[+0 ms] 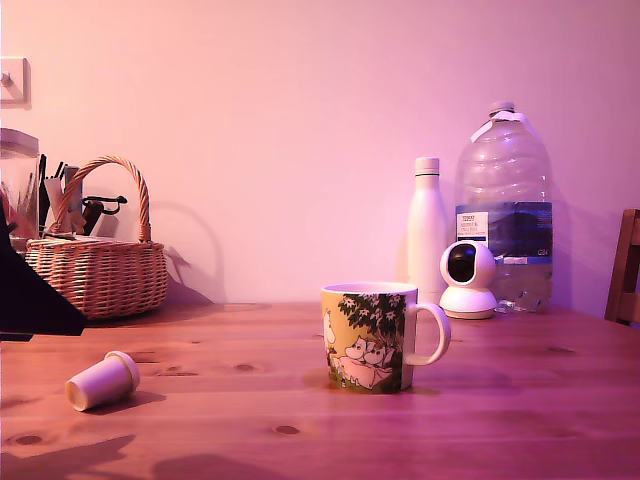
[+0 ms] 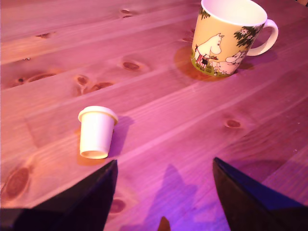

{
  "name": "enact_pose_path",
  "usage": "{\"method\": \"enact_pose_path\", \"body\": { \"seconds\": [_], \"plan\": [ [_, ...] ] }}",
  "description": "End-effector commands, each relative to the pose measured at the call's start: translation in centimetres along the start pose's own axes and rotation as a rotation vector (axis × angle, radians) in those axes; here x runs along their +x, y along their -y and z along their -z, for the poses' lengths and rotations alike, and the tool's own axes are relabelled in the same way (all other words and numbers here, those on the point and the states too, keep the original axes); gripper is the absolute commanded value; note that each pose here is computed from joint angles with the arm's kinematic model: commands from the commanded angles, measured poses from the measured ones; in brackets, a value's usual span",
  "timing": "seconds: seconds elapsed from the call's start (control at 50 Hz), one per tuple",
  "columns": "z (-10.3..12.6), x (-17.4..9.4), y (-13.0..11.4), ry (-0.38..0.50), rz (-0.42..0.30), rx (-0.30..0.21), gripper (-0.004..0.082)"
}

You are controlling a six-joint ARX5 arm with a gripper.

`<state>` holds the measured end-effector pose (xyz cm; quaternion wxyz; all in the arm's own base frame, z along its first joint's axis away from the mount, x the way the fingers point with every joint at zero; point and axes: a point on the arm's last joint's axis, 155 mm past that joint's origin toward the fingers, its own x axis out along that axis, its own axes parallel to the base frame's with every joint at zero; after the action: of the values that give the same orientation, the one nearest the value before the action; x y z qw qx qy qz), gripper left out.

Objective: Pick up the coffee capsules from the table one by one and drop them inside the nearest coffee cup

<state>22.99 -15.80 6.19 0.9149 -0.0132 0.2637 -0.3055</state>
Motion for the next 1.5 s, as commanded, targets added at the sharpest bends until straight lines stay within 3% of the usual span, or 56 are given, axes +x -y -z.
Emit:
{"method": "enact_pose_path", "body": {
  "seconds": [0.0,0.32,0.44,0.56,0.86,0.96,1.2,1.48],
  "plan": [
    [0.5,-0.1,-0.3,-0.008,-0.012,0.000,0.0538],
    [0.4,-0.1,-0.3,-0.002,-0.013,0.005,0.0538],
    [-0.3,-0.1,-0.4,0.025,-0.020,0.029,0.0539],
    [-0.9,-0.2,-1.3,0.045,-0.067,0.079,0.0539],
    [-1.5,-0.7,-3.8,0.070,-0.171,0.061,0.0539],
    [-1.9,-1.1,-4.5,0.083,-0.195,0.099,0.0539],
    [-1.0,-1.5,-6.2,0.051,-0.246,0.050,0.0538],
    [-0.8,-1.1,-5.5,0.045,-0.177,0.025,0.0535]
  ]
}}
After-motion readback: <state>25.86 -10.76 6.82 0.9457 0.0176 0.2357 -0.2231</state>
